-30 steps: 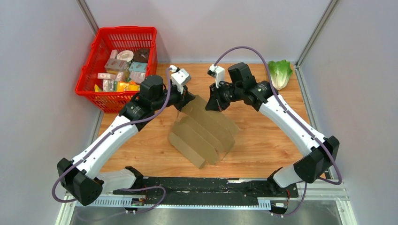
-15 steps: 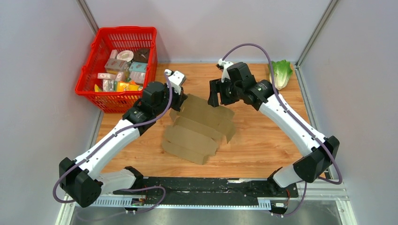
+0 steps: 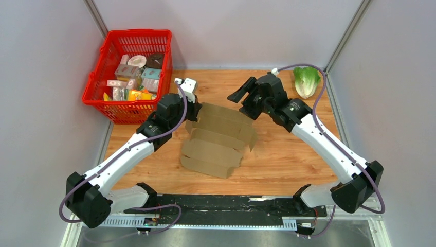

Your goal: Fold the paper box

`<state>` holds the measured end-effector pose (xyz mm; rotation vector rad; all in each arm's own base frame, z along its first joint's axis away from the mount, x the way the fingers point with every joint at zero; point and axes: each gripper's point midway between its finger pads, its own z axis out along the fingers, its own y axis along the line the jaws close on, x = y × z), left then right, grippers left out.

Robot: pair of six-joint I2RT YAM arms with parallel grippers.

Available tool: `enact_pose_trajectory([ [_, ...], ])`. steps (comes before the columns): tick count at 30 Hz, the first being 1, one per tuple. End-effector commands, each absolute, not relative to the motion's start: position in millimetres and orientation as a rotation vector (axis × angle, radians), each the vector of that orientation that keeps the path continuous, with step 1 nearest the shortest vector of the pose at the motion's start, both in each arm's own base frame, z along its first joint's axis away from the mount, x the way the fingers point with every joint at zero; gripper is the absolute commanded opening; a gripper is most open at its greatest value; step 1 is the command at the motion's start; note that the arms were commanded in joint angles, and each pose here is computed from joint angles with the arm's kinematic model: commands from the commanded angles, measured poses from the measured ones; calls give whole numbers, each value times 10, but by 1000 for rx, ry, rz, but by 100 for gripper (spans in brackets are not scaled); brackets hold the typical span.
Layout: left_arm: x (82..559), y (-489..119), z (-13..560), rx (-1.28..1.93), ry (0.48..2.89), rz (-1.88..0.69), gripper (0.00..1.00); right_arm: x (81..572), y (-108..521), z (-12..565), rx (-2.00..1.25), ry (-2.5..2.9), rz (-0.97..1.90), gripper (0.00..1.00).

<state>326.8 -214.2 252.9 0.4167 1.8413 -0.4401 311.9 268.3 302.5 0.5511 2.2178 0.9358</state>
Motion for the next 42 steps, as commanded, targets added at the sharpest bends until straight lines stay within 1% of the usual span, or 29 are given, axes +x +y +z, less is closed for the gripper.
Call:
enact_pose_trajectory([
  [1,3276,-2173,2827,349,1746,-508,0,3147,2739,3249,950,2050,1156,72],
  [5,3263,-2187,2816,343,1746,-524,0,3142,2826,3148,1119,2008,1194,73],
  [6,3258,-2193,2812,346,1746,-531,0,3160,2835,3146,1131,1999,1186,74],
  [7,3251,-2202,2804,350,1748,-534,0,3176,2838,3173,1140,1999,1167,78],
  [8,3261,-2219,2848,348,1727,-545,0,3218,2857,3073,1182,2016,1129,80],
  [10,3259,-2222,2855,353,1718,-546,0,3207,2855,2930,1258,2066,1065,83],
  [12,3265,-2209,2854,348,1712,-539,0,3235,2929,2879,1286,2088,1059,84],
  [15,3265,-2206,2876,348,1694,-542,0,3253,2991,2785,1341,2092,1063,78],
  [16,3256,-2212,2888,352,1684,-546,0,3266,2991,2759,1356,2088,1058,74],
  [19,3239,-2200,2911,354,1656,-548,0,3300,2969,2712,1403,2064,1042,70],
  [24,3212,-2189,2940,364,1599,-551,0,3373,2903,2696,1427,2028,982,67],
  [29,3193,-2167,3005,368,1549,-546,0,3406,2969,2617,1434,2054,970,64],
  [33,3196,-2166,3001,371,1543,-542,0,3433,2960,2635,1432,2046,954,55],
  [35,3195,-2165,3002,370,1539,-543,0,3428,2965,2626,1444,2044,963,53],
  [39,3179,-2208,3009,386,1531,-566,0,3433,3000,2593,1456,2040,992,41],
  [42,3182,-2212,2963,384,1536,-568,0,3434,3011,2551,1467,2042,995,37],
])
